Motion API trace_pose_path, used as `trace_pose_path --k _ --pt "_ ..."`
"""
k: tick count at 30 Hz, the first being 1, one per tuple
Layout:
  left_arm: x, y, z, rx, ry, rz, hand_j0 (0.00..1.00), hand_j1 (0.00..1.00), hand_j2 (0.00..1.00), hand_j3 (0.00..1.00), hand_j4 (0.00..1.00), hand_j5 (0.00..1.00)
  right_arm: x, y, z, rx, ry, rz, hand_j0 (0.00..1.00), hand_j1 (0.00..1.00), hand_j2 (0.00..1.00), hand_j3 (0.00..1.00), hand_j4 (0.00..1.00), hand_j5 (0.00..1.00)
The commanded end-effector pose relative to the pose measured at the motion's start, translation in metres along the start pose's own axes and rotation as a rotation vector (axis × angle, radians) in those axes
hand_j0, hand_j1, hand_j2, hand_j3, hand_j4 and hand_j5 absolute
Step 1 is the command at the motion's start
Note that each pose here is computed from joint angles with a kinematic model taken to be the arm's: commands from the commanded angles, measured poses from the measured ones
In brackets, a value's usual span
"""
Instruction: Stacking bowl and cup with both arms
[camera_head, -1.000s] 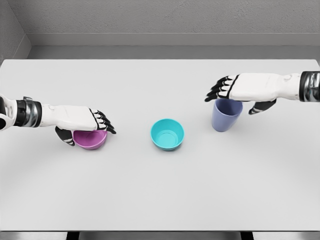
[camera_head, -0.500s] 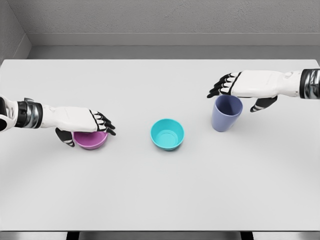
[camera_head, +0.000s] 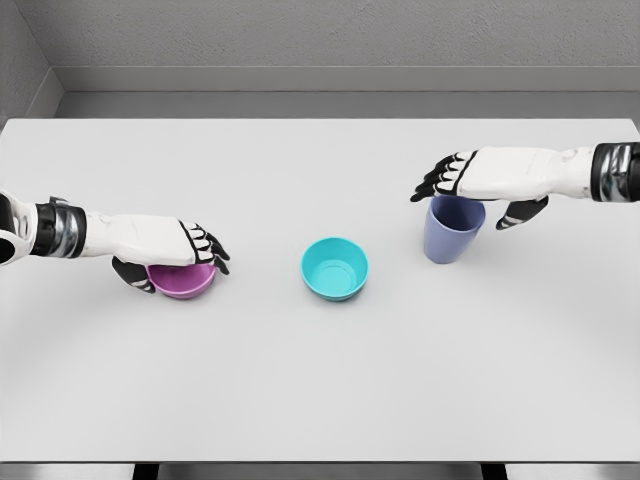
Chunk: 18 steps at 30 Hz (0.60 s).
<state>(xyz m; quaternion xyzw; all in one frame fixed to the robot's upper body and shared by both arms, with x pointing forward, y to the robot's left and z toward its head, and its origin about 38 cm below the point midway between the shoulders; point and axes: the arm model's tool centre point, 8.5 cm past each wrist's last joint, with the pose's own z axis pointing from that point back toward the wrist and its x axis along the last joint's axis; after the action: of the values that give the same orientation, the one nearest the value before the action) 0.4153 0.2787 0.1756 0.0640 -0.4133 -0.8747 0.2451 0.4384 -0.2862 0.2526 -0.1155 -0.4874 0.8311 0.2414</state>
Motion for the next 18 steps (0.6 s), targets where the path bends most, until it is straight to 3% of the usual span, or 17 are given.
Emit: trace_pose_path --k 1,4,12,15,18 --pt "0.001 0.001 0.0 0.004 -0.002 0.003 0.6 0.6 0.6 0.6 0.6 0.6 0.0 -0.001 0.0 -0.005 -0.001 -0.004 1.0 1.0 1.0 1.0 1.0 1.0" --pt "0.0 0.001 0.0 0.005 -0.001 0.002 0.55 0.55 0.55 0.55 0.55 0.55 -0.001 -0.002 0.001 -0.006 0.002 -0.002 1.0 1.0 1.0 1.0 1.0 1.0" --pt "0.002 0.009 0.001 0.016 -0.007 -0.013 0.54 0.54 0.54 0.54 0.54 0.54 -0.001 -0.006 0.002 -0.01 0.004 0.004 1.0 1.0 1.0 1.0 1.0 1.0" --pt "0.026 0.031 -0.003 0.052 -0.066 -0.09 0.54 0.54 0.54 0.54 0.54 0.54 -0.001 -0.005 0.001 -0.009 0.004 0.004 1.0 1.0 1.0 1.0 1.0 1.0" --pt "0.033 0.047 -0.01 0.078 -0.089 -0.121 0.55 0.55 0.55 0.55 0.55 0.55 -0.001 -0.005 0.001 -0.009 0.004 0.004 1.0 1.0 1.0 1.0 1.0 1.0"
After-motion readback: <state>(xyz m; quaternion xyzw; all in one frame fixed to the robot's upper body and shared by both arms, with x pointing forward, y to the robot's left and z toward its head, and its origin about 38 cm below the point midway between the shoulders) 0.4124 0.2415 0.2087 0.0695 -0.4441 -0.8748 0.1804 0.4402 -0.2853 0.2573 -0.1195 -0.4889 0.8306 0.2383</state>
